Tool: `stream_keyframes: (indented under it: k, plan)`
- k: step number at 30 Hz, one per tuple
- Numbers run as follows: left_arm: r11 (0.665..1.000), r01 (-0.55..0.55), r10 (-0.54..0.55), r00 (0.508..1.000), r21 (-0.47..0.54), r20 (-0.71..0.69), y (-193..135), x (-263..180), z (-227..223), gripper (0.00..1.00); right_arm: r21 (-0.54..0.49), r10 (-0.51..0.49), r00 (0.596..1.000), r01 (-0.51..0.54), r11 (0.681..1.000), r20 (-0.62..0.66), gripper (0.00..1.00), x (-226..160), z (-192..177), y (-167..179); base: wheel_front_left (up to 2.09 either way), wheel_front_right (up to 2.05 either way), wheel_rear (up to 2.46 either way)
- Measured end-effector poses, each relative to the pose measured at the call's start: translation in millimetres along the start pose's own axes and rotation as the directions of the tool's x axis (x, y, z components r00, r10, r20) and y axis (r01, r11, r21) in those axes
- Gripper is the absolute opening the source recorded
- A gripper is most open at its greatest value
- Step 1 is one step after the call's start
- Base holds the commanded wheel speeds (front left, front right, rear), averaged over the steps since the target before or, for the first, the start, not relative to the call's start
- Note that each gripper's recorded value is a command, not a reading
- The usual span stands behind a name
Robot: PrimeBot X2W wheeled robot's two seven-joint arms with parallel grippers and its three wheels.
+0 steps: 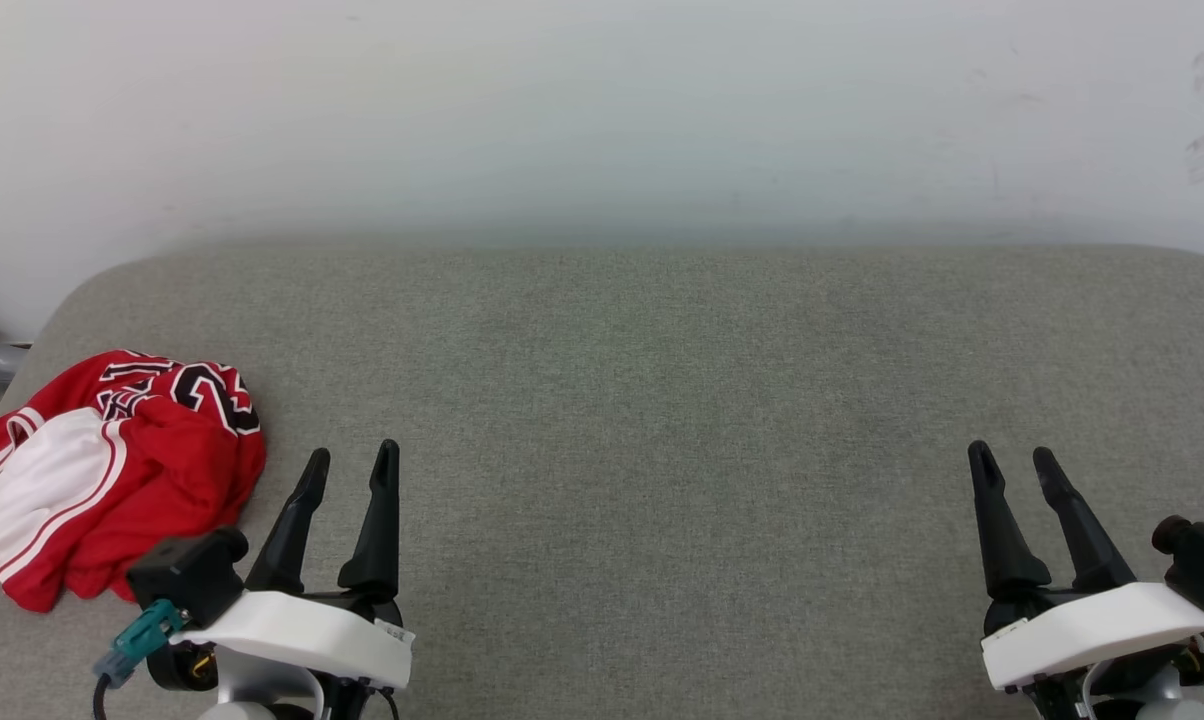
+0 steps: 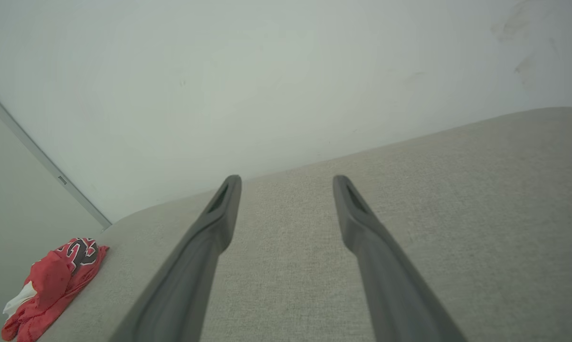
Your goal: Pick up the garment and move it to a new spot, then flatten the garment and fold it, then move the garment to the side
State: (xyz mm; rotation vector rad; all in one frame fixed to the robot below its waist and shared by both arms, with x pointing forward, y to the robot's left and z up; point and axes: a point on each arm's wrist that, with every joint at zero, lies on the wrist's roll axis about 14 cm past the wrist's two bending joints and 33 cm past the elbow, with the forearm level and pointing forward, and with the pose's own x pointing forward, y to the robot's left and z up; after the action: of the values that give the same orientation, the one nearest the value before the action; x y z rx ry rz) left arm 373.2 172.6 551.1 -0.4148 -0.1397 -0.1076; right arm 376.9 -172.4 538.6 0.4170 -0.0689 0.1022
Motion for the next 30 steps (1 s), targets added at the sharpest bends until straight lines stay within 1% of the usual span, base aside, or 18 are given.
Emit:
stream_keyframes:
  k: [8, 17, 26, 30]
  plan:
    - [0.995, 0.004, -0.003, 1.0, 0.096, -0.014, 0.7, -4.2, -4.7, 1.0, -0.104, 0.002, 1.0, -0.003, 0.995, -0.006, 1.0, -1.6, 0.4, -0.2, 0.0, 0.0, 0.0]
    - [0.982, 0.009, -0.005, 1.0, 0.189, -0.023, 2.3, -7.3, -8.9, 1.0, -0.204, 0.006, 1.0, -0.009, 0.979, -0.014, 1.0, -2.3, -0.2, 1.6, 0.0, 0.0, 0.0]
    - [0.966, 0.03, -0.024, 0.999, 0.257, -0.028, -0.4, -9.2, -12.5, 1.0, -0.27, 0.009, 1.0, -0.014, 0.963, -0.021, 1.0, -3.1, -1.7, 2.9, 0.0, 0.0, 0.0]
    - [0.962, 0.034, -0.027, 0.999, 0.272, -0.029, -0.3, -10.2, -13.7, 1.0, -0.291, 0.01, 1.0, -0.015, 0.957, -0.019, 1.0, -2.7, -1.4, 3.4, 0.0, 0.0, 0.0]
